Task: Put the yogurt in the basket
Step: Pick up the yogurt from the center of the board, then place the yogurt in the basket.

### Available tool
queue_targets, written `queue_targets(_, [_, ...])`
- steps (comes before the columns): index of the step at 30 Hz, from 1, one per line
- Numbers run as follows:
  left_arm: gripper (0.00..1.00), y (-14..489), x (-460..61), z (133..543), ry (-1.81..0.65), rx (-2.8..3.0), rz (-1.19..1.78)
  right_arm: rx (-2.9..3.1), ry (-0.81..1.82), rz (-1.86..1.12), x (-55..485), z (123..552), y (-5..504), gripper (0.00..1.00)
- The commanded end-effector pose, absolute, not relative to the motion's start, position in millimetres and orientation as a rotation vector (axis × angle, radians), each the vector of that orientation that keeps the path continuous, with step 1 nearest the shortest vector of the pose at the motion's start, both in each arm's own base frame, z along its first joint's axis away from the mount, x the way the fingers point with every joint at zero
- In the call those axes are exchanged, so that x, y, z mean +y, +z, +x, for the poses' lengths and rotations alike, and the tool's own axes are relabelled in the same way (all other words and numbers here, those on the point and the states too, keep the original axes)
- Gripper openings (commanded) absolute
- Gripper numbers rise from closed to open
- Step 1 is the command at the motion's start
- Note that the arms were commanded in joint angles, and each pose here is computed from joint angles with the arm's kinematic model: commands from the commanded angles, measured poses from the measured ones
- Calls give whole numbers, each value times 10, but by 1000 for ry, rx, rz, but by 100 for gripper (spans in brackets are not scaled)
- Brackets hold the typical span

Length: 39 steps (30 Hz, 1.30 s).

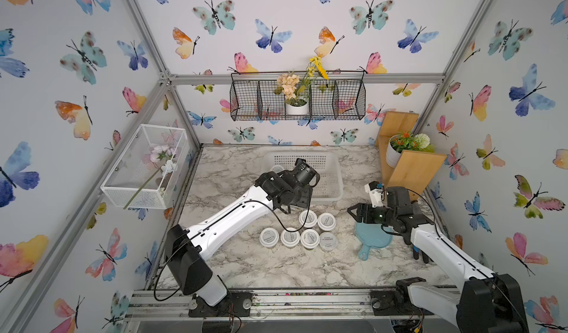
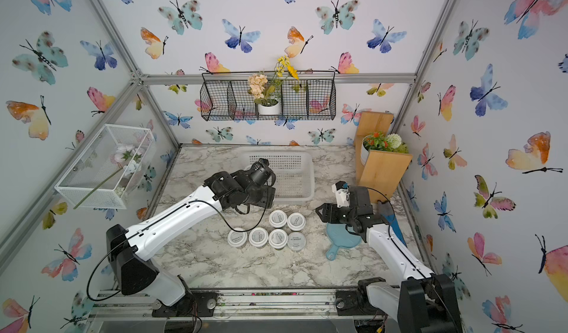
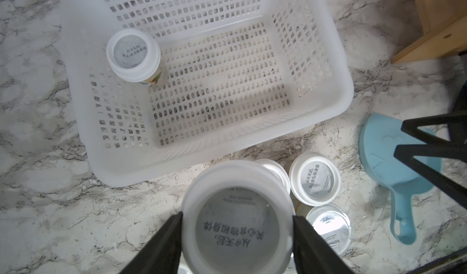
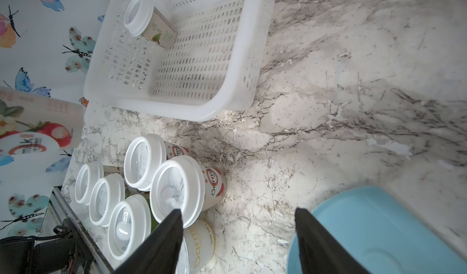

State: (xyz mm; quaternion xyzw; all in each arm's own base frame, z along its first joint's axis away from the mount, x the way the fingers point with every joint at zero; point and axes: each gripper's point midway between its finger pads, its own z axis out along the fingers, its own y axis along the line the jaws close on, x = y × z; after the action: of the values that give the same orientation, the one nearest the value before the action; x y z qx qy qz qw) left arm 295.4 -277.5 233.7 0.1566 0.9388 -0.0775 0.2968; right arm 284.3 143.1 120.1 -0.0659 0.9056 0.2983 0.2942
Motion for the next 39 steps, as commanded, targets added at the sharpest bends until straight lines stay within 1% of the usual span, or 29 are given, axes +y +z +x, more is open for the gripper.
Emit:
queue_targets(1, [68,2331,-2762,3101,-90,2476,440,2421,797,-198,1455,2822,1162,73])
queue_targets(12, [68,2423,-3014,3743,-110,2427,417,2435,799,-206,1479,2811,1121,72])
queue_targets(21, [68,2451,-2952,4356,-140,2377,349,2450,790,-208,1488,2809,1082,72])
queue_targets(31, [67,2161,-2823,4829,-129,2392,312,2479,781,-217,1518,2788,1006,72])
queue_targets(39, [67,1906,-2865,5030,-127,2412,321,2499,773,-242,1575,2747,964,72])
